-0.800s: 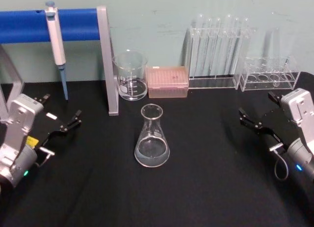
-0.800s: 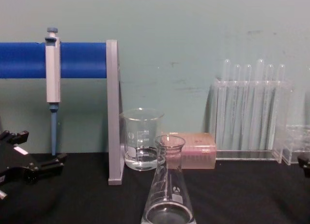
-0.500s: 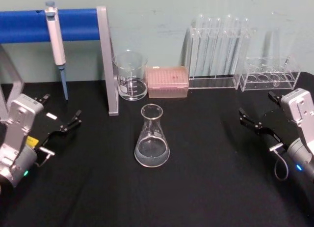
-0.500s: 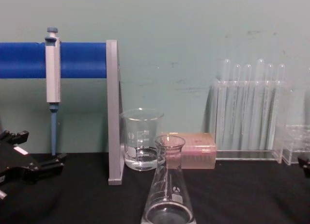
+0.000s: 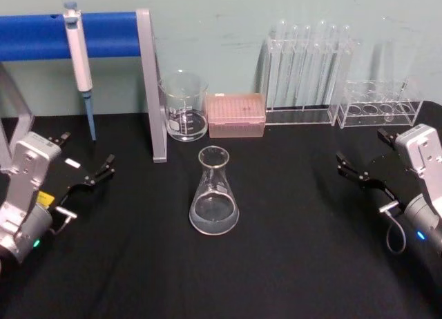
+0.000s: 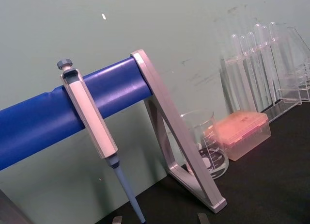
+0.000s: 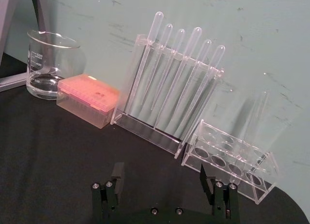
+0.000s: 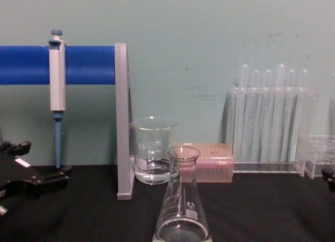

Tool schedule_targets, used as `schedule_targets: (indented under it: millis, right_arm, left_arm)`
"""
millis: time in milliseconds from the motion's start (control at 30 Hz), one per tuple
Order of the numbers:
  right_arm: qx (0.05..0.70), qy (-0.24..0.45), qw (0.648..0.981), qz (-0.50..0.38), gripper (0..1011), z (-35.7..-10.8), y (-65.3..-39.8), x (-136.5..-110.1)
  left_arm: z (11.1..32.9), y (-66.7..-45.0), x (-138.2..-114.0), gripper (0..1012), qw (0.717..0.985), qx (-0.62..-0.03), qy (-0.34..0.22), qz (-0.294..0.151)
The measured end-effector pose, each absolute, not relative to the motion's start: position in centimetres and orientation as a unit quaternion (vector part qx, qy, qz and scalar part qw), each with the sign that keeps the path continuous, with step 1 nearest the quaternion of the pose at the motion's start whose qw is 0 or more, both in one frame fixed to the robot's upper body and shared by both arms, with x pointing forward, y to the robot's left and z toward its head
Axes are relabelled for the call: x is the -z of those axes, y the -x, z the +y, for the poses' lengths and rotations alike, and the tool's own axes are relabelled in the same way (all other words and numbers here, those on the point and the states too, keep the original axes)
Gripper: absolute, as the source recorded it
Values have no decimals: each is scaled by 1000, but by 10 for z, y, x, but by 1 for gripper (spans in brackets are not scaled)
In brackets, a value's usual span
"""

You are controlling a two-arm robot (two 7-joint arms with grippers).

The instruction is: Grasp the erlenmeyer flask with one hand, shake it three times, then place it back.

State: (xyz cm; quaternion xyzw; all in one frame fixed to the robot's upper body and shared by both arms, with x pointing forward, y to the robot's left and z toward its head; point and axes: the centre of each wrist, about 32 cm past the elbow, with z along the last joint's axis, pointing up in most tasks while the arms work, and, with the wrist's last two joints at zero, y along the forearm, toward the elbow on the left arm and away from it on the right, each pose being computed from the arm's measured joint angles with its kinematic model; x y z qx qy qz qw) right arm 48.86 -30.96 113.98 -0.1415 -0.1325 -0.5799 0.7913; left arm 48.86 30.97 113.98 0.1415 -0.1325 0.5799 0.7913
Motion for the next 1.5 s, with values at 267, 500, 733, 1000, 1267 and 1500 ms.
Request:
schedule_targets:
  millis: [267,500,733,1000,1267,1500]
  right_arm:
    - [580,142,791,-132,1000,-310,-489,-1140]
    - [580,141,791,-132,1000,-310,-489,-1140]
    - [580,141,791,-132,1000,-310,-489,-1140]
    - [567,128,806,-114,1000,-310,-485,-1147]
    - [542,102,831,-76,1000,-311,-481,-1158]
    - [509,79,856,-36,1000,-311,-478,-1167]
  left_arm:
    - [310,-489,-1140,1001,791,-580,-141,-132]
    - [310,-489,-1140,1001,791,-580,-141,-132]
    - [310,-489,-1140,1001,791,-580,-141,-132]
    - [310,-489,-1140,1001,791,-580,-141,-132]
    - [310,-489,-1140,1001,791,-580,-141,-132]
    - [310,-489,-1140,1002,791,-580,-141,-132]
